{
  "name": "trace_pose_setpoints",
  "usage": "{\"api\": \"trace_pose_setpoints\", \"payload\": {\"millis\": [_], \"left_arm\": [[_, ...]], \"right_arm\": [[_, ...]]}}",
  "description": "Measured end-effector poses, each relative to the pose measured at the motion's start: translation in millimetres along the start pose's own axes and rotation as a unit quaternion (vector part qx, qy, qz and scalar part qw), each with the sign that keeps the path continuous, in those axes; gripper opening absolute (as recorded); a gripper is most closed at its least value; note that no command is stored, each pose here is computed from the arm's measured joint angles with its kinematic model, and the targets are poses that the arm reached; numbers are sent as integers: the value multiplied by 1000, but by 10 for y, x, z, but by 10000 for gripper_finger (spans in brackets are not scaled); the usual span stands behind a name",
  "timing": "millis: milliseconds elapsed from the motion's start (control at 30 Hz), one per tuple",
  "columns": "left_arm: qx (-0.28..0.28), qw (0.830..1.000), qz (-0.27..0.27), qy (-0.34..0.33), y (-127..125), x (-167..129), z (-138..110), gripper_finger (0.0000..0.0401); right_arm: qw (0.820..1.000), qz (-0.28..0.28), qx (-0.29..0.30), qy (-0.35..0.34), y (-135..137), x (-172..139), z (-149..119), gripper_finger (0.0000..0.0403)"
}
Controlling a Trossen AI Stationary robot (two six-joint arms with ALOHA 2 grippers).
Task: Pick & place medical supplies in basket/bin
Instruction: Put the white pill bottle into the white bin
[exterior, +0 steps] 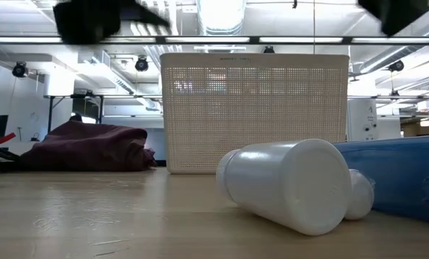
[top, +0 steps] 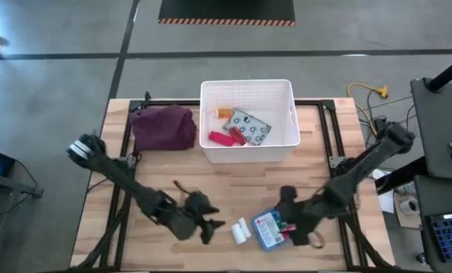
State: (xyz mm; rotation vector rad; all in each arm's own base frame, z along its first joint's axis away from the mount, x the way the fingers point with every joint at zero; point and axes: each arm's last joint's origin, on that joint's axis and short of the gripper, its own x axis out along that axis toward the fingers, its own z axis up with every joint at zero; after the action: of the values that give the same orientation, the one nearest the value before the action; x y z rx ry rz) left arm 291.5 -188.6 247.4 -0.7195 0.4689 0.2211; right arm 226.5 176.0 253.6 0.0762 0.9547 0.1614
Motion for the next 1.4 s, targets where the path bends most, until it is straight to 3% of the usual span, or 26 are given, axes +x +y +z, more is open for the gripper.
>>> {"api": "trace_pose_setpoints", "payload": {"millis": [167, 400, 533, 667, 833, 1067, 1233, 1400], "left_arm": [[-25, 998, 17, 60, -81, 498, -347, 228], [-13, 995, 6, 99, -366, 985, -574, 196], [24, 989, 65, 133, -449, 1096, -671, 192], [60, 973, 149, 168, -586, 963, -594, 207], [-29, 966, 220, 132, -580, 891, -456, 242], [-222, 951, 198, 87, -612, 963, -467, 260], [-273, 921, 246, 124, -509, 941, -534, 261], [-291, 913, 260, 118, -487, 947, -484, 261]], "right_arm": [[997, -4, 7, 79, 75, 468, 201, 370], [996, -11, -41, 78, 238, 735, 376, 341], [995, -29, -63, 74, 257, 824, 415, 326], [994, -34, -60, 85, 264, 842, 407, 325], [995, -32, -39, 83, 245, 834, 409, 325], [993, -39, -67, 85, 195, 851, 421, 325], [993, -57, -69, 75, 175, 847, 434, 325], [993, -67, -70, 72, 167, 851, 429, 325]]}}
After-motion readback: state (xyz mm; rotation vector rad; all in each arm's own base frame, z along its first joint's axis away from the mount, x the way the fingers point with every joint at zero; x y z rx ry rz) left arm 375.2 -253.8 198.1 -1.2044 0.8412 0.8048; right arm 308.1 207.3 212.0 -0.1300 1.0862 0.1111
